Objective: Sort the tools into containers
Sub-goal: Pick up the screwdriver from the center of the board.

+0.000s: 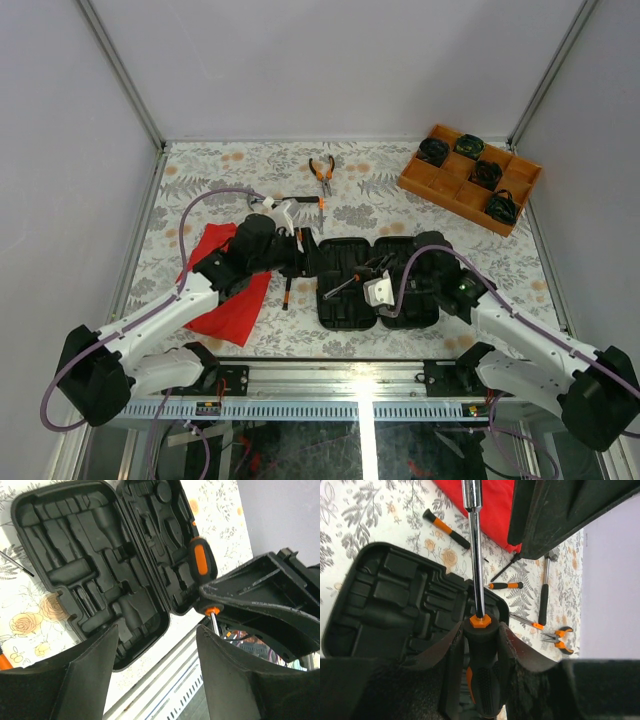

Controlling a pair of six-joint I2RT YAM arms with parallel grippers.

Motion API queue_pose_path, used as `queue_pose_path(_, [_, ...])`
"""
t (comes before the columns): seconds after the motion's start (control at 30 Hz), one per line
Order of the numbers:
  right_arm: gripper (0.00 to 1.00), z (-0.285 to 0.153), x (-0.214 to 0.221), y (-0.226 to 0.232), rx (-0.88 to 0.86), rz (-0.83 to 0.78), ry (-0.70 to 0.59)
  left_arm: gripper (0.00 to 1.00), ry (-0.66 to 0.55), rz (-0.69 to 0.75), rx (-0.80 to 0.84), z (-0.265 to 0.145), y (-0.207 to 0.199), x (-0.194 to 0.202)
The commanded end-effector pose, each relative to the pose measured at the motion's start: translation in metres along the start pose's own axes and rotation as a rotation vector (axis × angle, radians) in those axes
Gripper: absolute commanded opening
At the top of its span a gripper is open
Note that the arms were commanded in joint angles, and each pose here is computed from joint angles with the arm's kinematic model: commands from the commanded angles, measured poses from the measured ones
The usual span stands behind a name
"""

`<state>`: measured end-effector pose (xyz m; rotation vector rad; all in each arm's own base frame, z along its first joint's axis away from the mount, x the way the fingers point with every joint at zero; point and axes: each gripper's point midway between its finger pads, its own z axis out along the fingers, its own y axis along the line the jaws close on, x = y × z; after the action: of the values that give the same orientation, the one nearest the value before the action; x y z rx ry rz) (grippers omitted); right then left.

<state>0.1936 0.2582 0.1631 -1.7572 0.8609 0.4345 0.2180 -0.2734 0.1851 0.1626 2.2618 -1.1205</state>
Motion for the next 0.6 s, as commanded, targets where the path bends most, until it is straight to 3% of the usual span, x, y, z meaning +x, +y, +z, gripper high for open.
queue_pose_path(0.0, [0.00, -0.002, -0.001, -0.020, -0.039, -0.173, 0.052, 0.63, 0.016, 0.054, 0.097, 0.000, -0.020, -0.005])
queue_pose_path(0.37, [0.00, 0.015, -0.007, -0.039, -0.083, -0.244, 0.022, 0.64, 0.084, 0.129, 0.222, 0.006, -0.050, 0.018])
queue_pose_path(0.57, [0.00, 0.015, -0.005, -0.048, -0.052, -0.283, 0.050, 0.57, 0.140, 0.129, 0.234, 0.013, -0.052, 0.032])
